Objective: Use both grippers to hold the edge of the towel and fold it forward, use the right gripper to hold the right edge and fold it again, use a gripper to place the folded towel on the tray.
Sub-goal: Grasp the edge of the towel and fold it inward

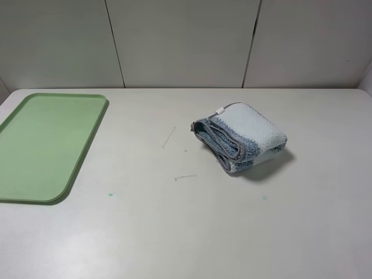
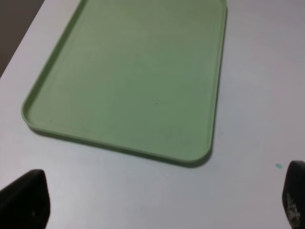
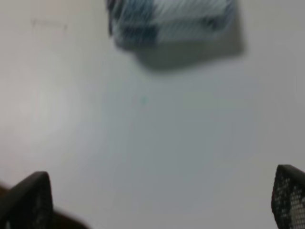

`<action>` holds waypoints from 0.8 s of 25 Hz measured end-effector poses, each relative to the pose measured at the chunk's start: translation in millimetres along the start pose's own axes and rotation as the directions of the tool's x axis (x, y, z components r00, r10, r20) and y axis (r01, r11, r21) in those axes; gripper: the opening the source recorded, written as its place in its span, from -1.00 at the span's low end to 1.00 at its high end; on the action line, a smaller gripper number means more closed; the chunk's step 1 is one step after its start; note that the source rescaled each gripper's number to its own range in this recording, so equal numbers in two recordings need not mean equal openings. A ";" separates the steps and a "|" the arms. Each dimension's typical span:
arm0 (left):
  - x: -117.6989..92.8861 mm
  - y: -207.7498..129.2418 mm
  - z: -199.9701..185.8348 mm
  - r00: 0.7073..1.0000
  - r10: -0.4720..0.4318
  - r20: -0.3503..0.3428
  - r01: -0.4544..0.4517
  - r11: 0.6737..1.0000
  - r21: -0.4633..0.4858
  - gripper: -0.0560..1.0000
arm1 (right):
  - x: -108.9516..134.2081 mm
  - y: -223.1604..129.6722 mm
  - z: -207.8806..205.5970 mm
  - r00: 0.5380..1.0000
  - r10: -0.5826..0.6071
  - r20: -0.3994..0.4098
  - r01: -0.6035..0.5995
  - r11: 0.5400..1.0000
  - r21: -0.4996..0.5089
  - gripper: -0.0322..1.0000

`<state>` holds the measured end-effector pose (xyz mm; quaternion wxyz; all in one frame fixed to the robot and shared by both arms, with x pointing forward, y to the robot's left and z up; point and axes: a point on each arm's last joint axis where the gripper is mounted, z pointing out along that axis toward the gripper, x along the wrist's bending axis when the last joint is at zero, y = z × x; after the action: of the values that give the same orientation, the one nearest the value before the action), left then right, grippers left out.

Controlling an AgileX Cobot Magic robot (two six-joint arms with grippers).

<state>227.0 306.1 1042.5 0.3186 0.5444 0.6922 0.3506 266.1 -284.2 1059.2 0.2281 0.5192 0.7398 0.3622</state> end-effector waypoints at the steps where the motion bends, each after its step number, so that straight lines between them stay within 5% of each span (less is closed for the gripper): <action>1: 0.0 0.0 0.0 1.000 0.000 0.000 0.000 1.000 0.000 0.96 | -0.5 -1.4 -4.1 1.000 0.006 0.018 -0.005 0.999 -0.044 1.00; 10: 0.0 0.0 0.0 1.000 0.000 0.000 0.000 1.000 0.000 0.96 | 0.9 -23.7 -22.8 0.986 0.086 0.143 -0.047 0.965 -0.259 1.00; 20: 0.0 0.0 0.0 1.000 0.000 0.000 0.000 1.000 0.000 0.96 | 1.4 -24.5 -23.6 0.982 0.100 0.158 -0.054 0.962 -0.269 1.00</action>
<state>227.0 306.1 1042.5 0.3186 0.5444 0.6922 0.3506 234.0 -294.9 1055.3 0.3430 0.5417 0.6422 0.4201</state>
